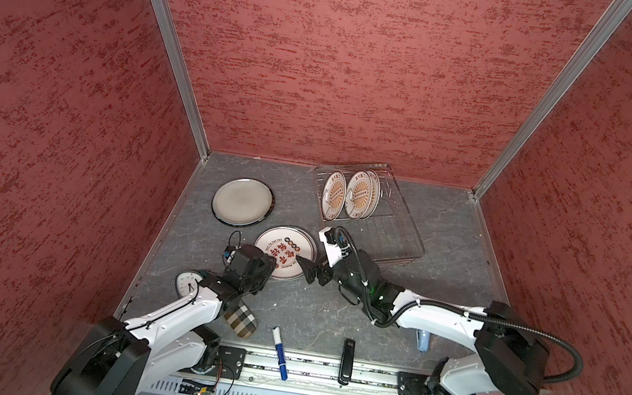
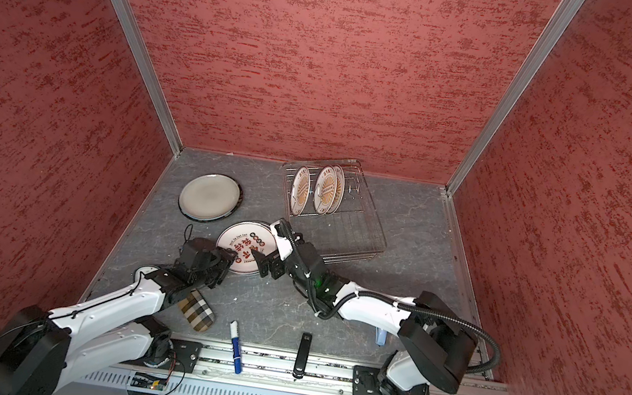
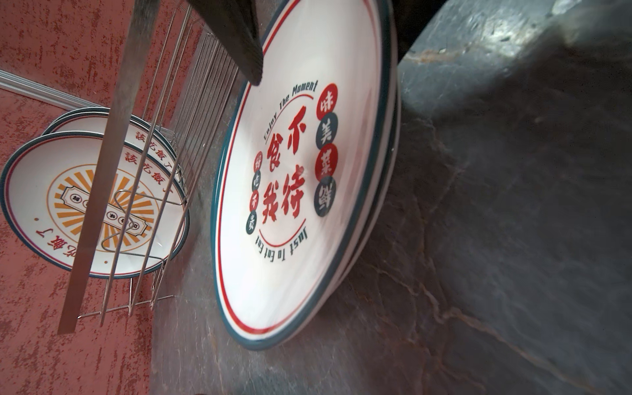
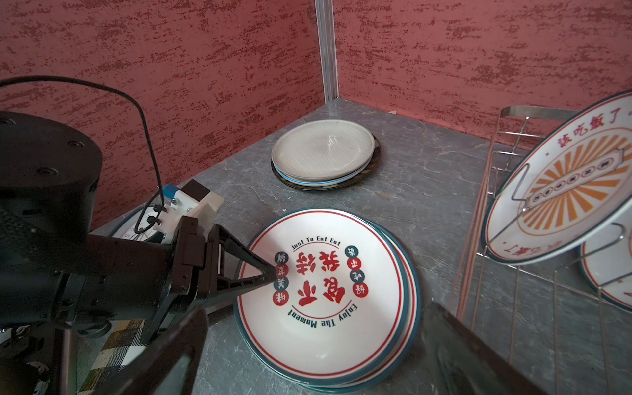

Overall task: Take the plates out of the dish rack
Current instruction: 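Lower the lettered plate flat onto the stack with the left gripper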

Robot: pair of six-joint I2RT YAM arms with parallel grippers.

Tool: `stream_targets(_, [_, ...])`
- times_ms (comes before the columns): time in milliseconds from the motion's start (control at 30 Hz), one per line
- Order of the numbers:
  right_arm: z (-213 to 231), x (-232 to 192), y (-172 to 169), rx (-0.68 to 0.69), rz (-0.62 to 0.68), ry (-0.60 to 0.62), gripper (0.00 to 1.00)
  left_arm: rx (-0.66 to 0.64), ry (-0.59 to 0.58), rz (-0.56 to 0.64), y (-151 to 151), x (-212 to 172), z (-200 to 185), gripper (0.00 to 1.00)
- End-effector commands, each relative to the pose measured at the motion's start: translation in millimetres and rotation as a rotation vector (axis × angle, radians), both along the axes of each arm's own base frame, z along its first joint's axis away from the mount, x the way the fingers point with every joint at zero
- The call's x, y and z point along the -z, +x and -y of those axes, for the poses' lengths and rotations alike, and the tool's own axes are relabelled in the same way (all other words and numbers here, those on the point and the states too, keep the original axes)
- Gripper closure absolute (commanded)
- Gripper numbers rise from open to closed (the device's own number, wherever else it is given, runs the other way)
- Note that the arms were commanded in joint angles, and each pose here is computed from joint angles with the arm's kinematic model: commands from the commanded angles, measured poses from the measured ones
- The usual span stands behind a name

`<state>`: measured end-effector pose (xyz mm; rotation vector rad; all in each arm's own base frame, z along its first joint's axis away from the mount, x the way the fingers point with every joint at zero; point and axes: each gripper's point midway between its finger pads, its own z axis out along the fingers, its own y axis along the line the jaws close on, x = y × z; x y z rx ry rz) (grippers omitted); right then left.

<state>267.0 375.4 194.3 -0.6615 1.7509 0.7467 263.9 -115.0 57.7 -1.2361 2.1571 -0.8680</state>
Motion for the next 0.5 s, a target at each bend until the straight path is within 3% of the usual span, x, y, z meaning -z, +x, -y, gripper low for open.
stream_targets(0, [-4.8,-16.6,2.5,0.01,0.038,0.019,0.01,0.024,-0.021,0.046,9.8,-14.0,8.9,0.47])
stream_targets(467, [-0.5,-14.2,2.2,0.022,0.04,0.015,0.01,0.079,-0.055,0.033,11.8,-10.8,21.8,0.46])
